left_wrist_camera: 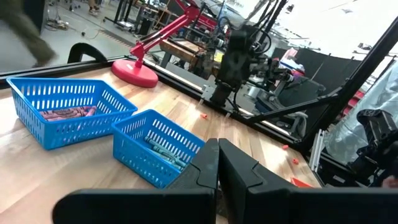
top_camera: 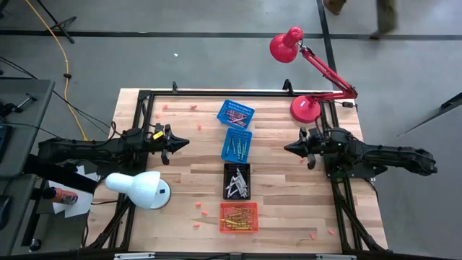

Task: Sort crayons
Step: Return to Home Position

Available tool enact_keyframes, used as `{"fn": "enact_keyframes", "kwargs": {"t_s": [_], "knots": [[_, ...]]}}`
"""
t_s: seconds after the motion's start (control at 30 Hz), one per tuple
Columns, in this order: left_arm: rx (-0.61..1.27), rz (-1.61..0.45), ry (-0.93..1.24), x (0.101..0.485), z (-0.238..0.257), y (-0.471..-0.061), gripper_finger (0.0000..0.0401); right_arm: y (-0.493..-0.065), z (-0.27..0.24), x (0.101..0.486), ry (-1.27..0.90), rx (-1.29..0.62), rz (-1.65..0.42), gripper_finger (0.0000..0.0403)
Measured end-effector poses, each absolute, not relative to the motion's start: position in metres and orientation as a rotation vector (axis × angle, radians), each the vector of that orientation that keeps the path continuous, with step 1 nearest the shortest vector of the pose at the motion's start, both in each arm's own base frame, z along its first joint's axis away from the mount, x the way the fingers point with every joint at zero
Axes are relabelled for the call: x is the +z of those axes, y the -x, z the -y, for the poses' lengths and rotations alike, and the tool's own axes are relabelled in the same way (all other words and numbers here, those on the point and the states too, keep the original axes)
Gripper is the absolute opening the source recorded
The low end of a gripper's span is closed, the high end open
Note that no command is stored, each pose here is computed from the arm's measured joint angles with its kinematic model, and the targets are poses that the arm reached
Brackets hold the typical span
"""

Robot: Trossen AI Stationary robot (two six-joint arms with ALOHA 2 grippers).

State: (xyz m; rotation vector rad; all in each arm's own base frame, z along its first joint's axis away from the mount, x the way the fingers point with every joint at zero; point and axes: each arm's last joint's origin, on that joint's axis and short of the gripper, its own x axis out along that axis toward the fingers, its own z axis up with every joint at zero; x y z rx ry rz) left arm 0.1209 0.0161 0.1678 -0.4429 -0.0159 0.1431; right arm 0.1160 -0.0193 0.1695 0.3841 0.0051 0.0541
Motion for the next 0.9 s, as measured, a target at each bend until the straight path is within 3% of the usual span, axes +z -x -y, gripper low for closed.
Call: {"fn": "enact_keyframes", "kwargs": {"t_s": [0.27,0.9], "knots": [[0.143,0.016,0.443,0.168,-0.016,-0.121,0.0001,-0.113,0.019,0.143,-0.457,-0.001,-0.27,0.0],[0.143,0.017,0.443,0.168,-0.016,-0.121,0.0001,-0.113,0.019,0.142,-0.456,-0.006,-0.285,0.0]]}}
